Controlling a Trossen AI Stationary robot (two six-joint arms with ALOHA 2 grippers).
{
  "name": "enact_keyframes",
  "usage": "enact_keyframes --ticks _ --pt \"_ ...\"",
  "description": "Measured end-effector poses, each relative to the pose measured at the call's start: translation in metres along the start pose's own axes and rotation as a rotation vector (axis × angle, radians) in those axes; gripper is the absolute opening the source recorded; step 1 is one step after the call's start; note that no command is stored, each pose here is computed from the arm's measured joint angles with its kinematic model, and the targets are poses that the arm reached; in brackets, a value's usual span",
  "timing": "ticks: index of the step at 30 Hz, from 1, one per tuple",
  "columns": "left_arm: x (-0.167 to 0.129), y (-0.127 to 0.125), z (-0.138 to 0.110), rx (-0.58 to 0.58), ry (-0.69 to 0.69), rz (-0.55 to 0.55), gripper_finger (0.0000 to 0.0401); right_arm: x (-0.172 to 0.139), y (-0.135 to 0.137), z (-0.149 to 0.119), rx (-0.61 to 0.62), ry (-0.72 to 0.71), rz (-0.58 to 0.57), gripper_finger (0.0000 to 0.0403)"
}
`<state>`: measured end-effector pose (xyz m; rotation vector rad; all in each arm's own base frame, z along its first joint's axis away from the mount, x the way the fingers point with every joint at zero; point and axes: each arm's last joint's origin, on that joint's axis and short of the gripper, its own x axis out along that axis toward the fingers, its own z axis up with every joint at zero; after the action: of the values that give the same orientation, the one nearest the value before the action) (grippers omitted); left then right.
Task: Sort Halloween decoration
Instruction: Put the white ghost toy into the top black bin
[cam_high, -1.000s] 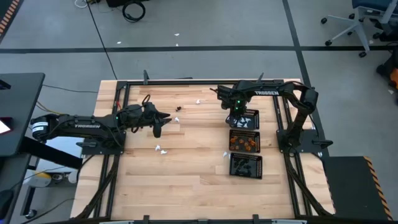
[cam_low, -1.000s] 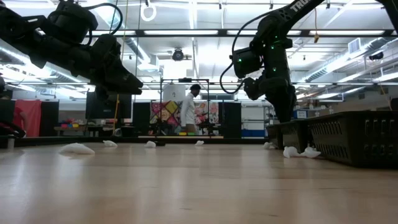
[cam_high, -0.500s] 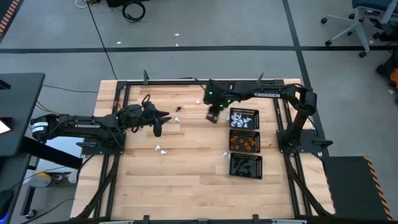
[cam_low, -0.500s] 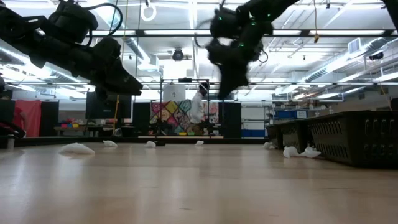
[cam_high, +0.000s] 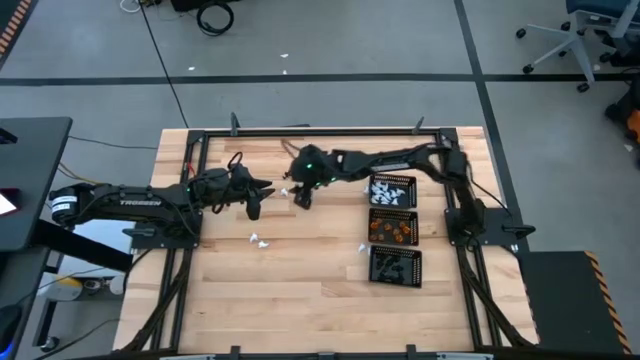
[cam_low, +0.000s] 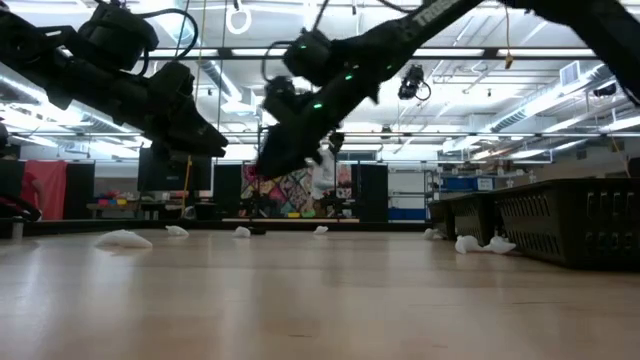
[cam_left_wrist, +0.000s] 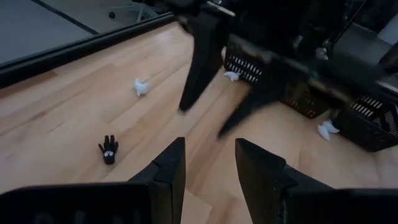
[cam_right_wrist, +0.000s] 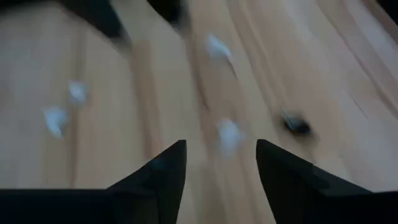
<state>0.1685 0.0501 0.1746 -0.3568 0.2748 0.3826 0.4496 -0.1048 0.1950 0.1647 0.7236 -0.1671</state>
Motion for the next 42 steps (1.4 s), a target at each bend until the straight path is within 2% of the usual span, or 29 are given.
enact_keyframes --ticks 5,11,13,15,20,26,32,36,42 --pt "0.0 0.001 -0.001 -0.001 0.01 0.01 0.0126 0.038 0.003 0.008 -0.018 -0.104 0.011 0.0201" --pt "0.0 0.001 -0.002 -0.053 0.019 0.017 0.0126 0.063 -0.004 0.006 0.021 -0.154 0.012 0.0208" --pt "-0.001 0.002 -0.002 -0.093 0.019 0.02 0.0126 0.067 -0.007 0.0 0.054 -0.127 0.013 0.0212" --pt "-0.001 0.001 -0.002 -0.111 0.018 0.021 0.0126 0.073 -0.007 -0.001 0.051 -0.159 0.015 0.0214" --pt "-0.003 0.001 -0.003 -0.108 0.031 0.023 0.0126 0.085 -0.009 -0.011 0.031 -0.231 0.012 0.0213" --pt "-0.004 0.002 -0.003 -0.105 0.034 0.025 0.0126 0.089 -0.011 -0.029 0.017 -0.245 0.01 0.0213" --pt "-0.004 0.004 -0.003 -0.1 0.022 0.071 0.0126 0.091 -0.014 -0.049 0.007 -0.258 0.032 0.0211" --pt "-0.004 0.005 -0.004 -0.042 0.07 0.129 0.0126 0.092 -0.015 -0.066 0.005 -0.255 0.035 0.0211" --pt "-0.006 0.004 0.006 0.176 0.173 0.211 0.0126 0.091 -0.016 -0.081 -0.002 -0.279 0.051 0.021"
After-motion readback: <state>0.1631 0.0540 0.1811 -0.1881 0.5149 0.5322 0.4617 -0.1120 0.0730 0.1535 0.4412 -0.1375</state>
